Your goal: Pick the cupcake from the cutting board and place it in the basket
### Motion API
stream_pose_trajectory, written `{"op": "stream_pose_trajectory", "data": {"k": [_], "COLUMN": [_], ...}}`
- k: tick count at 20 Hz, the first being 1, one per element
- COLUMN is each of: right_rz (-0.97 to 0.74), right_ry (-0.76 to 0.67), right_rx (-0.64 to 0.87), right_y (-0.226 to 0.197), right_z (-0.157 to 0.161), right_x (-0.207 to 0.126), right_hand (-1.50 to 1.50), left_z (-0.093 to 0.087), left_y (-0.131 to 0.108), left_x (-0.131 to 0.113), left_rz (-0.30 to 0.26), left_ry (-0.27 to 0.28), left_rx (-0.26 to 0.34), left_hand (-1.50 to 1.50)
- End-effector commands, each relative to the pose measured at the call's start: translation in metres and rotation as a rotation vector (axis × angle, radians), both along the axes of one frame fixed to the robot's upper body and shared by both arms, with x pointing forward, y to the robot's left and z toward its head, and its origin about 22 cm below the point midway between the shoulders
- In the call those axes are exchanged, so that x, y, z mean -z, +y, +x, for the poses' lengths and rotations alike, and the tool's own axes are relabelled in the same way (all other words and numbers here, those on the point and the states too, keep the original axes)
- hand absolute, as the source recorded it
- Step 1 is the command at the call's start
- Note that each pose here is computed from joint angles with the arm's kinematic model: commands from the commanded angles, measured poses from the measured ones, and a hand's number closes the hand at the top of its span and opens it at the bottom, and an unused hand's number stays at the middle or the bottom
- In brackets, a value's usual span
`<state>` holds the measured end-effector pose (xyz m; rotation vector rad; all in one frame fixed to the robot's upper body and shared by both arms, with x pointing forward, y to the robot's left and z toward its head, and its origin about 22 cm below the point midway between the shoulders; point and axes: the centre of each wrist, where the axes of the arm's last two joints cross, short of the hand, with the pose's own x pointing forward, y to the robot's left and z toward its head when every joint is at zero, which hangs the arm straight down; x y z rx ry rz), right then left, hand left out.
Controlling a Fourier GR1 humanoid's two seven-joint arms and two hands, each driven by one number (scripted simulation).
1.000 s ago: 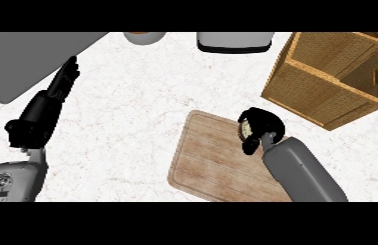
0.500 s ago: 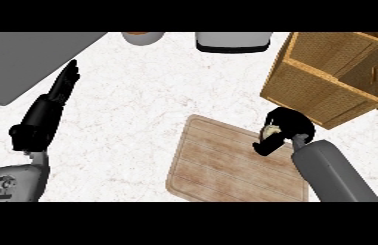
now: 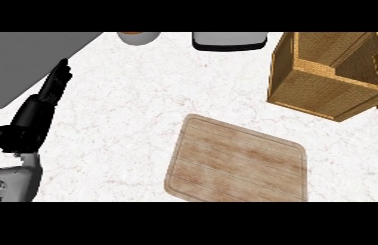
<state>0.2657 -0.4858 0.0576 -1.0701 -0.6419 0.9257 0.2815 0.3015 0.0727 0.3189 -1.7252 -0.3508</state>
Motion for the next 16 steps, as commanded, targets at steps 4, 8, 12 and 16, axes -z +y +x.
{"op": "stream_pose_trajectory", "data": {"k": [4,8,12,16], "right_rz": [-0.021,0.167,0.370,0.362], "right_ry": [-0.438,-0.767,-0.942,-0.984], "right_rx": [0.085,0.017,-0.091,-0.176], "right_y": [-0.065,-0.064,-0.073,-0.078], "right_z": [-0.020,-0.009,0.001,-0.001], "right_x": [-0.042,-0.060,-0.130,-0.176], "right_hand": [1.50,1.50,1.50,1.50], "left_z": [0.001,0.003,0.001,0.011], "left_y": [-0.011,-0.002,-0.005,-0.008], "left_x": [0.000,-0.002,0.004,-0.008], "left_rz": [-0.009,-0.013,-0.007,0.004], "left_ry": [0.014,0.004,0.028,0.000], "left_rx": [0.036,0.012,0.019,0.031], "left_hand": [0.00,0.00,0.00,0.00]}}
